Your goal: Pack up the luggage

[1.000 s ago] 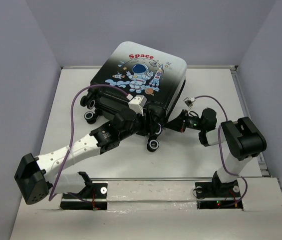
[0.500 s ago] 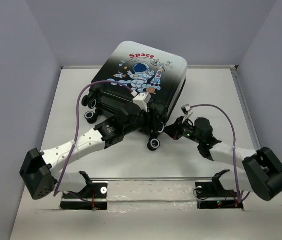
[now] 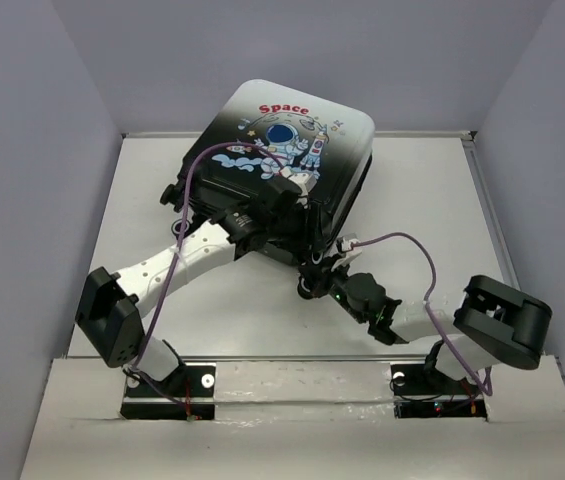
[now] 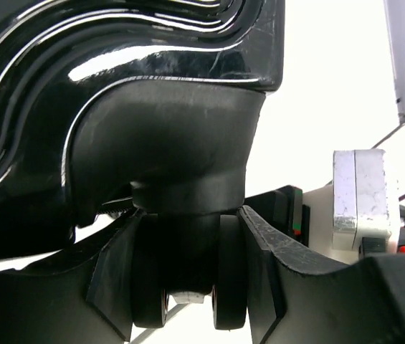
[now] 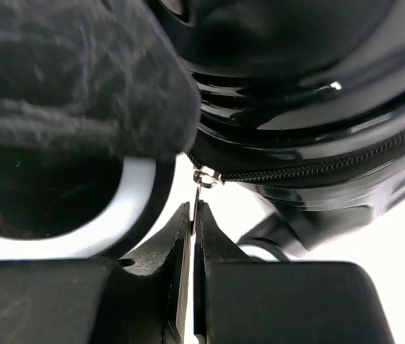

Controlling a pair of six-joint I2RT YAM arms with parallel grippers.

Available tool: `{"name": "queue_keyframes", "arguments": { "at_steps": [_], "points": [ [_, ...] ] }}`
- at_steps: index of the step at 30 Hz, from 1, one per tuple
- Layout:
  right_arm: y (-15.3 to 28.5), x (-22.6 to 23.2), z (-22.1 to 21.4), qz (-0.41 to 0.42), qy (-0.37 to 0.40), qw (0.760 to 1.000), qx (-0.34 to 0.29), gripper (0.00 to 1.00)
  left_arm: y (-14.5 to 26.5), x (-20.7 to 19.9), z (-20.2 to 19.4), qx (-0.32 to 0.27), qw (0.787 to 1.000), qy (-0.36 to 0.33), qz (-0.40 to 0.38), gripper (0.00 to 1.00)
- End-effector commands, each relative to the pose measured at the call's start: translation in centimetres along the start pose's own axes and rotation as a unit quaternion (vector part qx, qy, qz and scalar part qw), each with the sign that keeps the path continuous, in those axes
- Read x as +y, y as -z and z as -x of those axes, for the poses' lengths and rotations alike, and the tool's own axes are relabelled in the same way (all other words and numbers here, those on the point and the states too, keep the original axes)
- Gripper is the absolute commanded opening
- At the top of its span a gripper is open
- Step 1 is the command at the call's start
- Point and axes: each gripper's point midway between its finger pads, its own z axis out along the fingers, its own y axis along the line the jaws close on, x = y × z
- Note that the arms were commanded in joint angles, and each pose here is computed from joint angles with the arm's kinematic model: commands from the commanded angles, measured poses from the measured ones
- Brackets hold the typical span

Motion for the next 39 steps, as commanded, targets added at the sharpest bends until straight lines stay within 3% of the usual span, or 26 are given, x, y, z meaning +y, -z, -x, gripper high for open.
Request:
{"name": "queue_keyframes", "arguments": {
  "at_steps": [1, 2, 3, 4, 6, 7, 12, 16, 21, 25, 30, 34, 39],
  "points": [
    [3.7, 13.5, 1.7, 0.266, -0.107, 0.956, -0.053, 0.07, 6.5, -16.2, 14.9, -0.249, 0.926, -0.025, -0.281, 0.21],
    [3.9, 12.8, 1.8, 0.256, -0.115, 0.958, -0.063, 0.07, 6.3, -16.2, 14.7, -0.244, 0.929, -0.03, -0.278, 0.32],
    [4.0, 11.9, 2.1, 0.238, -0.121, 0.961, -0.074, 0.07, 6.1, -15.6, 14.4, -0.234, 0.936, -0.035, -0.261, 0.57],
    [4.0, 11.2, 1.6, 0.223, -0.115, 0.966, -0.066, 0.07, 6.1, -15.0, 14.3, -0.235, 0.94, -0.041, -0.244, 0.7],
    [4.1, 8.7, 0.2, 0.16, -0.106, 0.981, -0.03, 0.07, 6.6, -12.0, 13.7, -0.246, 0.952, -0.063, -0.173, 0.89],
    [4.0, 7.8, 0.0, 0.14, -0.1, 0.985, -0.021, 0.07, 7.1, -11.2, 13.1, -0.24, 0.954, -0.077, -0.161, 0.92],
    [4.6, 5.7, -0.3, 0.096, -0.077, 0.992, 0.015, 0.07, 13.9, 2.6, 12.1, -0.287, 0.953, -0.067, 0.071, 0.94],
    [5.1, 6.0, 0.0, 0.104, -0.067, 0.992, 0.022, 0.07, 21.4, 12.3, 10.6, -0.327, 0.916, -0.018, 0.23, 0.96],
    [5.2, 5.6, 0.0, 0.102, -0.057, 0.993, 0.029, 0.07, 22.0, 19.3, 7.0, -0.283, 0.889, 0.023, 0.36, 0.99],
    [5.5, 5.9, 0.0, 0.113, -0.052, 0.992, 0.034, 0.07, 21.5, 23.5, 6.9, -0.269, 0.877, 0.041, 0.397, 0.99],
    [5.7, 6.1, -0.7, 0.122, -0.046, 0.99, 0.047, 0.07, 19.2, 24.8, 7.9, -0.232, 0.891, 0.012, 0.389, 0.99],
    [5.7, 6.5, -0.8, 0.134, -0.037, 0.989, 0.053, 0.07, 19.8, 26.2, 9.0, -0.218, 0.875, -0.005, 0.432, 0.99],
    [5.4, 7.2, -1.0, 0.147, -0.033, 0.987, 0.061, 0.07, 18.6, 27.1, 9.6, -0.195, 0.879, -0.015, 0.435, 0.99]
  ]
}}
